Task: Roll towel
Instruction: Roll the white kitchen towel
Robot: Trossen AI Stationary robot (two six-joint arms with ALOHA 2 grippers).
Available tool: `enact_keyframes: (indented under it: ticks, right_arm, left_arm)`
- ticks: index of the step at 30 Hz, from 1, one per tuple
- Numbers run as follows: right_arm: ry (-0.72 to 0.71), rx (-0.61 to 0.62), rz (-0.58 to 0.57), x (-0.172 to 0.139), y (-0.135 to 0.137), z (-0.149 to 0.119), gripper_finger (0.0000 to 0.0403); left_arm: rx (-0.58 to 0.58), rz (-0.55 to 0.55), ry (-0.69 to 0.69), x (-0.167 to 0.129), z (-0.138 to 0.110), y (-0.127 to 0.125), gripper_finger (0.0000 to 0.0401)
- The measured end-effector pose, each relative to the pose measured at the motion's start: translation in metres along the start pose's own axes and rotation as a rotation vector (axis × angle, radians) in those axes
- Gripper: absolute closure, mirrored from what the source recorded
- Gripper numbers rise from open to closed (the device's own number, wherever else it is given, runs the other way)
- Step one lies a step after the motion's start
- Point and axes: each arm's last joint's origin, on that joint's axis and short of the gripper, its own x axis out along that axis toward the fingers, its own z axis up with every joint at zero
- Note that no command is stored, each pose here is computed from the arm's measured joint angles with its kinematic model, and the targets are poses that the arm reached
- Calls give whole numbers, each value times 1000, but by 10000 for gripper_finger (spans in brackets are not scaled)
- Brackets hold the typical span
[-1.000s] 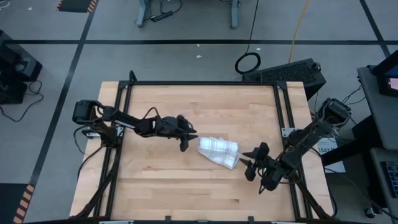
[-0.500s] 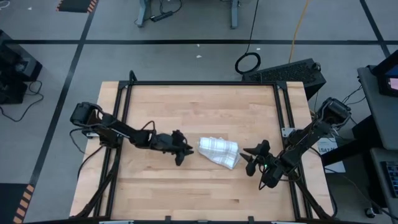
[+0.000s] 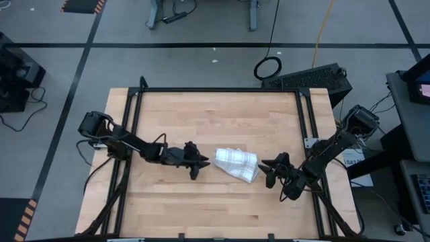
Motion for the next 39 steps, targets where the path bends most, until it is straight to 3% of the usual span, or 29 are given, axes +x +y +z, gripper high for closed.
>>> enact_keyframes:
  ticks: [4,8,12,16,25,30,39]
  right_arm:
    - [-1,9,0,0,0,0,230]
    - [-1,29,-2,2,1,1,213]
    - [-3,46,0,6,2,-2,204]
    - [51,75,-12,13,1,-10,198]
    - [8,76,-40,25,0,-10,179]
    - [7,52,-30,29,3,-7,184]
    - [209,-97,109,28,13,-9,189]
  left_arm:
    - [-15,-5,13,-1,-9,0,265]
    - [-31,-78,-87,-1,-4,-14,218]
    - [-26,12,-133,-1,-6,-10,155]
    - [-27,40,-135,0,-6,-8,122]
    - [-43,74,-158,4,4,1,116]
    - [-36,31,-139,8,12,6,116]
    - [39,37,-120,11,23,24,116]
